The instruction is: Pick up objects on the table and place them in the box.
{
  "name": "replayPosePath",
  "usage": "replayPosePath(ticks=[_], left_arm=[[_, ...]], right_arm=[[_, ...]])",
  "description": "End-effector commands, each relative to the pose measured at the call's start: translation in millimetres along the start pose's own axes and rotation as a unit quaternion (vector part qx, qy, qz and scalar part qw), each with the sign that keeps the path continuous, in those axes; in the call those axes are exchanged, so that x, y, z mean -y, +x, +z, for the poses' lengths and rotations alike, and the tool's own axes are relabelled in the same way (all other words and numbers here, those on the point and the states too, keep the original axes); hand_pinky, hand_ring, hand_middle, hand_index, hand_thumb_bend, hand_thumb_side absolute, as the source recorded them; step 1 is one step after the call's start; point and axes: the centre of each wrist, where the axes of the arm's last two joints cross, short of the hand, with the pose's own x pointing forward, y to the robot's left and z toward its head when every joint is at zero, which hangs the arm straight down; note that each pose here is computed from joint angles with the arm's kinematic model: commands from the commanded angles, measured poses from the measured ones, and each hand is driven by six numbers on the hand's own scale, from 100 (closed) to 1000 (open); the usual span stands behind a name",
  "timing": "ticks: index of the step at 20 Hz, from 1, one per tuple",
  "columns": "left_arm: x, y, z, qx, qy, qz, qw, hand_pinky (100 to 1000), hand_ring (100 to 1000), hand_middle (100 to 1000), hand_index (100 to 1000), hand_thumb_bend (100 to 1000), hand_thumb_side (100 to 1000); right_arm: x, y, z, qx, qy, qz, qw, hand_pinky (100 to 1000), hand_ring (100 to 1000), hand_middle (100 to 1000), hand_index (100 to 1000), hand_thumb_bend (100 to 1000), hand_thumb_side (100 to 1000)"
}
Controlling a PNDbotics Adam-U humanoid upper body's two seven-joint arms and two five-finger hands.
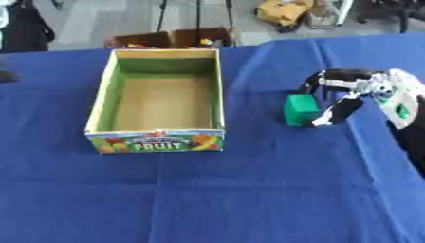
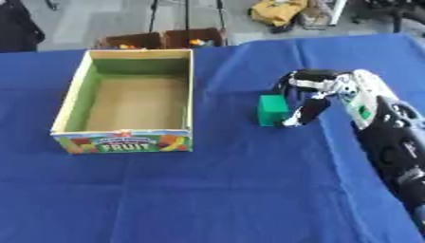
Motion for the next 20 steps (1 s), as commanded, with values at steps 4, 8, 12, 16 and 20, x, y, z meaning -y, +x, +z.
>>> replayPosePath(ticks=[4,8,12,16,20], left_arm=[[0.5,5.1,-7.5,0.014,-0.009,-0.002,1.0,667,717,855,963,100,1000],[0.8,5.0,-7.6,0.013,-0.009,-0.002,1.0,667,716,855,961,100,1000],[1.2,4.9,-7.6,0.013,-0.01,-0.002,1.0,667,716,856,962,100,1000],[1.4,4.8,-7.4,0.012,-0.01,-0.002,1.0,667,716,857,962,100,1000],[1.6,4.7,-7.3,0.011,-0.011,-0.003,1.0,667,716,857,962,100,1000]], right_arm=[[15.5,-1.5,4.8,0.116,0.149,0.119,0.975,538,701,668,793,522,373],[14.0,-3.6,5.4,0.112,0.149,0.115,0.976,508,664,595,726,503,341],[12.9,-6.3,6.1,0.107,0.14,0.111,0.978,481,634,543,671,458,340],[12.2,-7.6,6.3,0.107,0.124,0.107,0.981,461,612,512,635,432,363],[12.0,-8.0,6.6,0.107,0.111,0.103,0.983,446,598,486,598,411,355]])
